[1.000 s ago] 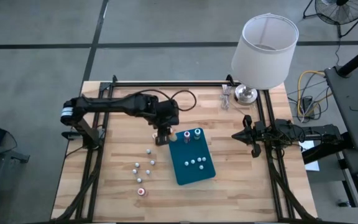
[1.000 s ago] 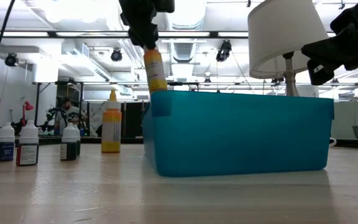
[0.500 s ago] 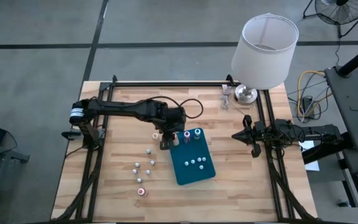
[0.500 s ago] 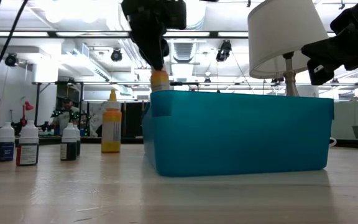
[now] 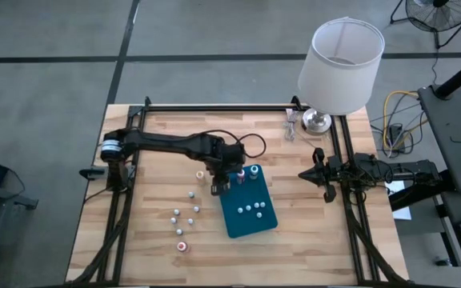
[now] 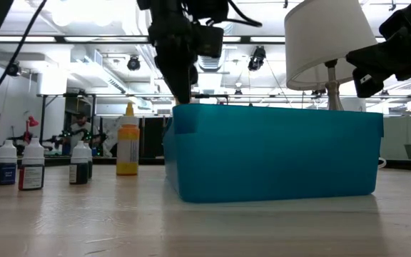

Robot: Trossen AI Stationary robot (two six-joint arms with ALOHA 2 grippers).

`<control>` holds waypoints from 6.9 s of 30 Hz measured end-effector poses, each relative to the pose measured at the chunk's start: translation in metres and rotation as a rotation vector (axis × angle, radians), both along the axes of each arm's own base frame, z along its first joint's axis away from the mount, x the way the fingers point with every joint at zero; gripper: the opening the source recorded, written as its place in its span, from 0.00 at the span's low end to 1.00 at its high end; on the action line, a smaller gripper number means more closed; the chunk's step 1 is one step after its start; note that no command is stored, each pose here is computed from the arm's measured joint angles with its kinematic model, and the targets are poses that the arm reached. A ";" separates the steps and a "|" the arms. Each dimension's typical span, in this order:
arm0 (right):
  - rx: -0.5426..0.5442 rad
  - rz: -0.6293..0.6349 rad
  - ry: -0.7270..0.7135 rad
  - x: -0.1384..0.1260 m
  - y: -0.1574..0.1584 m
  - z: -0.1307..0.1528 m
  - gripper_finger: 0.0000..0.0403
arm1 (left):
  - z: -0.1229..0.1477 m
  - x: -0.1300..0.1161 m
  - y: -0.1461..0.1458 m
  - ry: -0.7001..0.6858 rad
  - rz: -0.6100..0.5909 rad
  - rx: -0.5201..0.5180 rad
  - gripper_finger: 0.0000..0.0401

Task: Pick & Place food coloring
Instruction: Put the top large yellow food coloring bottle into the blue bin, then put the large yellow food coloring bottle into the blue bin

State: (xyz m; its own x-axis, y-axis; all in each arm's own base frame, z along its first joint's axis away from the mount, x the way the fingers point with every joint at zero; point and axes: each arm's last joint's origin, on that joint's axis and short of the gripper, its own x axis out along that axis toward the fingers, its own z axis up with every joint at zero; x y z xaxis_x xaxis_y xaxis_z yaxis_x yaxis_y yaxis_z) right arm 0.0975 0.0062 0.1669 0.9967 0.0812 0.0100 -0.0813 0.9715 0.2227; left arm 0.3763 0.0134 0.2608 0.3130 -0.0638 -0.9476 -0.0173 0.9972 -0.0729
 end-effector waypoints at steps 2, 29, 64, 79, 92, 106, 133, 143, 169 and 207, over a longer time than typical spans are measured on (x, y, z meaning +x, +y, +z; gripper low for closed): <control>0.000 -0.001 0.000 0.000 0.000 0.000 0.02 | -0.004 0.002 0.001 0.007 0.003 0.008 0.24; 0.000 -0.001 -0.001 0.000 0.000 0.000 0.02 | -0.021 0.014 0.005 0.011 0.014 0.076 0.25; 0.000 0.000 0.000 0.000 0.000 0.000 0.02 | -0.021 0.014 0.006 0.010 0.006 0.074 0.47; 0.000 0.000 0.000 0.000 0.000 0.000 0.02 | 0.001 0.007 0.012 0.035 -0.014 0.112 0.59; 0.000 0.000 0.000 0.000 0.000 0.000 0.02 | 0.043 -0.018 0.018 0.076 0.006 0.115 0.59; 0.000 0.001 -0.001 0.000 0.000 0.000 0.02 | 0.055 -0.065 0.014 0.085 0.033 0.106 0.59; 0.000 -0.001 -0.001 0.000 0.000 0.000 0.02 | -0.016 -0.115 0.006 -0.052 -0.082 0.144 0.59; 0.000 0.000 0.000 0.000 0.000 0.000 0.02 | -0.024 -0.112 0.007 -0.086 -0.076 0.148 0.59; 0.000 0.001 -0.001 0.000 0.000 0.000 0.02 | -0.048 -0.095 0.008 -0.056 -0.035 0.131 0.59; 0.000 0.000 0.000 0.000 0.000 0.000 0.02 | 0.029 -0.084 0.009 -0.092 -0.037 0.133 0.31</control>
